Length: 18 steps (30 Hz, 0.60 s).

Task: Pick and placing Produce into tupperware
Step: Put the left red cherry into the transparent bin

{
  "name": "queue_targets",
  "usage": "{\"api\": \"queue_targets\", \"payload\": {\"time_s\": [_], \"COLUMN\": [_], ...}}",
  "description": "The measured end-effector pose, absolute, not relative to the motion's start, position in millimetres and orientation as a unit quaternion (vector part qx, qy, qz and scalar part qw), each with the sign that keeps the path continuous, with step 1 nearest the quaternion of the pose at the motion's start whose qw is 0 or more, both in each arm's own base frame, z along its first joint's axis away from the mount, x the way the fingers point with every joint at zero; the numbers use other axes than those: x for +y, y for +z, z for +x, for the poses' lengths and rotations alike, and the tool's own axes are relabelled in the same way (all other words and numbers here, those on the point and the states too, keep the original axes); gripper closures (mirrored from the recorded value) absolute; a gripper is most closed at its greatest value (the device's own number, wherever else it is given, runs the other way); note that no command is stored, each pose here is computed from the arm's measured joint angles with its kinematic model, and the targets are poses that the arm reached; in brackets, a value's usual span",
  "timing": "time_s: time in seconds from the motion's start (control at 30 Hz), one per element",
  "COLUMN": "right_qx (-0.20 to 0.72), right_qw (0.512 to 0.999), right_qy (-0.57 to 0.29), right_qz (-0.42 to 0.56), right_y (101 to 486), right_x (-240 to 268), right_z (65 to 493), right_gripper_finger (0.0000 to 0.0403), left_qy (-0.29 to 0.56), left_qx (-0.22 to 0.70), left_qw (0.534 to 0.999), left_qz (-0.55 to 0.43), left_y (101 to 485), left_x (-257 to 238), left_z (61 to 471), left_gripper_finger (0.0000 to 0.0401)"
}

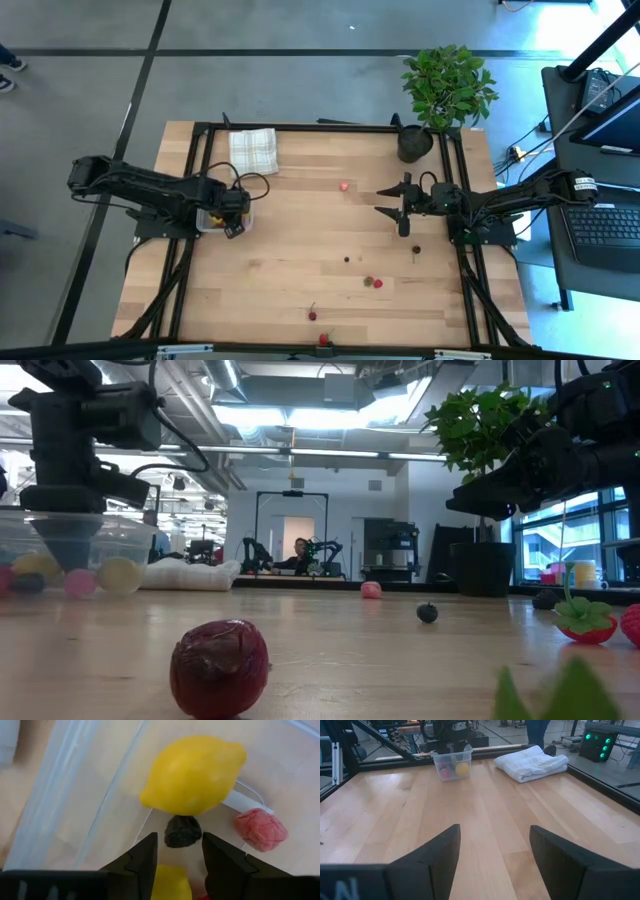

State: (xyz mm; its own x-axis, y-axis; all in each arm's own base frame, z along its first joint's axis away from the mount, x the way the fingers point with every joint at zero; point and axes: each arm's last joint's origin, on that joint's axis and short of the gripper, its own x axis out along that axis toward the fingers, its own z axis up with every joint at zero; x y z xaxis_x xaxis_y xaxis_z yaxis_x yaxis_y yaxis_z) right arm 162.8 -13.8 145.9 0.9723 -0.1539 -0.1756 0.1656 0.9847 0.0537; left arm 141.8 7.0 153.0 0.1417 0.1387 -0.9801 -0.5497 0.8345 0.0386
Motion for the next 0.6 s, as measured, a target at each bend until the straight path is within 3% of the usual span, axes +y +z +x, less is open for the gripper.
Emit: {"api": "queue_targets", "payload": {"time_s": [0.37,0.6], "right_qx": [0.086,0.086], "right_qw": [0.992,0.992], "right_qy": [-0.08,-0.08], "right_qz": [0.034,0.034], "right_y": [146,146], "right_x": [-14,-14], "right_z": [163,163], "right_gripper_finger": [0.0163,0.0163], "left_qy": [0.206,0.09], "left_qx": [0.569,0.447], "left_qw": [0.784,0.884], "left_qz": [-0.138,-0.104], "left_y": [207,231], "left_x": [7,-4], "left_z": [164,195], "left_gripper_finger": [0.0253,0.0253]}}
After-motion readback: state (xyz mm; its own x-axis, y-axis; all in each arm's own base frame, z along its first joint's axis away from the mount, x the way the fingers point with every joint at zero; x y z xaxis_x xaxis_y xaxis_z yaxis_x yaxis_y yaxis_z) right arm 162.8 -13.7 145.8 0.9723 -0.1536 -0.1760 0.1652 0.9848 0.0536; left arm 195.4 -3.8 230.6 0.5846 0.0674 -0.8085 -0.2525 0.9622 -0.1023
